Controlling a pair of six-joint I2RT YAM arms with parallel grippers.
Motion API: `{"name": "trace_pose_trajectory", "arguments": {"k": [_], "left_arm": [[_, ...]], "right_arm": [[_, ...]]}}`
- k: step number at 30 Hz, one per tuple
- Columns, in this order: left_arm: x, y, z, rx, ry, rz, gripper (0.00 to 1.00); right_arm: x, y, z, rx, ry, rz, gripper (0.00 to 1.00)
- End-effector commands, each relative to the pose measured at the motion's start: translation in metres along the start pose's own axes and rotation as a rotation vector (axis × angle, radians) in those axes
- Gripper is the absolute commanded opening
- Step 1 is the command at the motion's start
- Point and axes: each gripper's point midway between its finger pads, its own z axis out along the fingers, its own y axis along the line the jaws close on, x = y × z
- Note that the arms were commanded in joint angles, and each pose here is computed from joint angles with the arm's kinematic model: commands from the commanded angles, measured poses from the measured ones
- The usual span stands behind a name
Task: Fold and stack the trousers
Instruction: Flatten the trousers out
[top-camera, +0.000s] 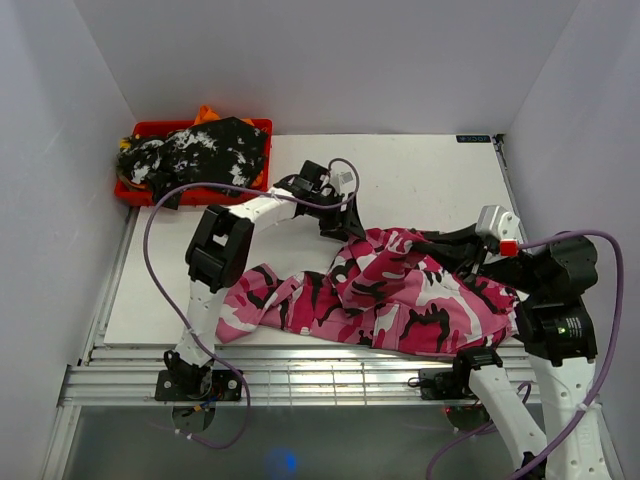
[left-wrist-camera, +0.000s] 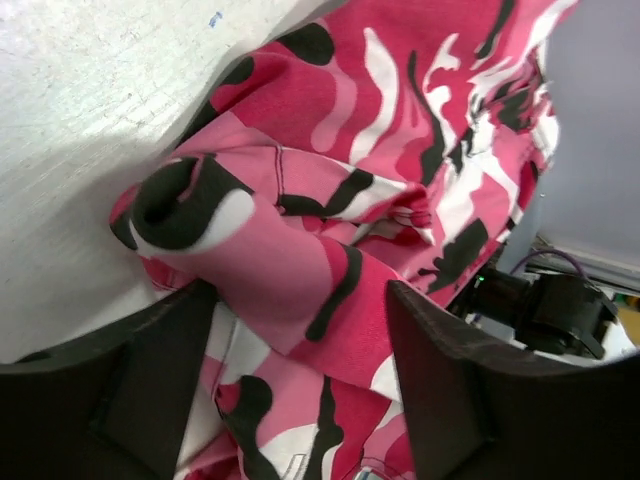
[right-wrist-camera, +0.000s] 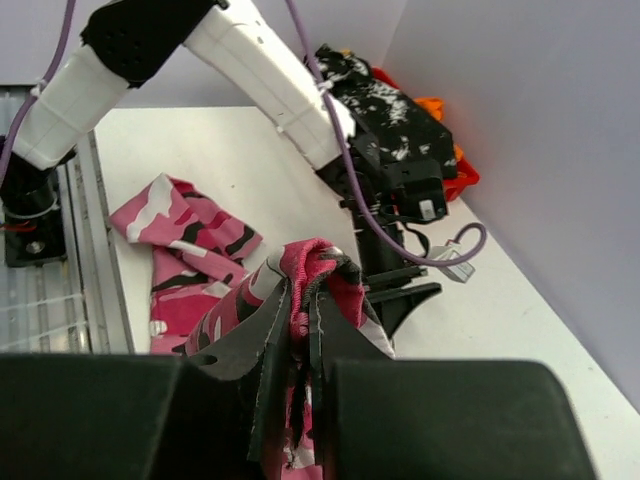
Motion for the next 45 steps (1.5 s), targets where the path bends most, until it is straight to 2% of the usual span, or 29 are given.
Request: {"name": "trace_pose_trajectory", "arguments": {"k": [1, 2, 4, 6, 7, 8, 10, 11, 12, 14, 15, 16, 17, 20, 21, 23, 24, 26, 27, 30, 32, 33, 35, 36, 37, 39, 40, 42, 45], "left_arm": [[-0.002, 0.003, 0.011, -0.077, -0.002, 0.045, 0.76], [-0.005, 0.006, 0.015, -0.079, -0.006, 0.050, 0.68], [-0.012, 0.006, 0.015, -0.081, -0.020, 0.080, 0.35], [-0.032, -0.010, 0.011, -0.043, -0.059, 0.147, 0.01], [-0.041, -0.018, 0.007, -0.036, -0.081, 0.196, 0.00], [-0.052, -0.028, 0.003, -0.020, -0.113, 0.238, 0.00], [-0.075, -0.060, -0.016, 0.012, -0.184, 0.343, 0.00], [-0.083, -0.070, -0.023, 0.019, -0.212, 0.433, 0.00], [-0.087, -0.090, -0.036, 0.024, -0.246, 0.511, 0.00], [-0.086, -0.101, -0.048, 0.003, -0.272, 0.671, 0.00], [-0.083, -0.121, -0.067, 0.006, -0.303, 0.749, 0.00], [-0.061, -0.114, -0.057, -0.003, -0.264, 0.805, 0.00], [-0.052, -0.115, -0.060, -0.014, -0.256, 0.926, 0.00], [0.003, -0.121, -0.059, -0.034, -0.208, 1.121, 0.00], [0.025, -0.130, -0.051, -0.024, -0.181, 1.270, 0.00], [0.057, -0.120, -0.054, -0.075, -0.165, 1.409, 0.00], [0.077, -0.126, -0.048, -0.060, -0.143, 1.553, 0.00], [0.108, -0.110, -0.050, -0.094, -0.108, 1.684, 0.00], [0.123, -0.109, -0.047, -0.082, -0.090, 1.746, 0.00], [0.163, -0.085, -0.044, -0.080, 0.002, 1.941, 0.00], [0.171, -0.076, -0.044, -0.111, 0.021, 2.075, 0.00], [0.193, -0.059, -0.039, -0.100, 0.081, 2.122, 0.00], [0.196, -0.056, -0.035, -0.132, 0.065, 2.261, 0.00], [0.207, -0.041, -0.034, -0.152, 0.106, 2.298, 0.00], [0.204, -0.044, -0.032, -0.171, 0.069, 2.326, 0.01], [0.208, -0.040, -0.029, -0.183, 0.092, 2.381, 0.10], [0.204, -0.043, -0.029, -0.201, 0.067, 2.386, 0.18], [0.199, -0.045, -0.028, -0.232, 0.051, 2.396, 0.23], [0.199, -0.046, -0.026, -0.230, 0.050, 2.442, 0.25]], "right_arm": [[0.010, 0.017, -0.001, -0.095, 0.005, -0.013, 0.08], [0.013, 0.020, 0.000, -0.112, 0.005, -0.008, 0.08], [0.021, 0.024, 0.000, -0.135, 0.012, -0.003, 0.08], [0.028, 0.020, 0.001, -0.124, 0.022, -0.037, 0.15], [0.036, 0.015, 0.001, -0.103, 0.044, -0.023, 0.21], [0.039, 0.012, 0.002, -0.091, 0.058, -0.037, 0.39], [0.055, -0.009, 0.003, -0.008, 0.126, -0.021, 0.58], [0.061, -0.016, 0.000, 0.022, 0.176, -0.027, 0.73], [0.075, -0.038, -0.005, 0.133, 0.256, -0.019, 0.79], [0.096, -0.062, -0.012, 0.230, 0.380, 0.019, 0.87], [0.103, -0.074, -0.018, 0.279, 0.428, 0.006, 0.88], [0.113, -0.091, -0.025, 0.348, 0.483, 0.009, 0.89], [0.109, -0.097, -0.029, 0.369, 0.489, -0.006, 0.89], [0.108, -0.117, -0.035, 0.411, 0.511, -0.008, 0.92], [0.103, -0.126, -0.037, 0.437, 0.517, -0.015, 0.92], [0.114, -0.144, -0.048, 0.459, 0.566, 0.020, 0.92], [0.111, -0.145, -0.050, 0.434, 0.571, 0.038, 0.93], [0.138, -0.162, -0.065, 0.414, 0.661, 0.083, 0.95], [0.134, -0.167, -0.066, 0.380, 0.656, 0.091, 0.95], [0.186, -0.174, -0.092, 0.272, 0.759, 0.303, 0.97], [0.188, -0.172, -0.095, 0.197, 0.800, 0.360, 0.90], [0.206, -0.175, -0.096, 0.166, 0.827, 0.435, 0.89], [0.214, -0.180, -0.097, 0.155, 0.846, 0.482, 0.85], [0.228, -0.183, -0.098, 0.143, 0.863, 0.518, 0.85], [0.233, -0.184, -0.097, 0.133, 0.871, 0.525, 0.85], [0.245, -0.187, -0.092, 0.098, 0.889, 0.529, 0.84], [0.248, -0.187, -0.088, 0.083, 0.888, 0.524, 0.85], [0.257, -0.181, -0.076, 0.009, 0.909, 0.495, 0.87], [0.273, -0.165, -0.056, -0.106, 0.939, 0.452, 0.98]]}}
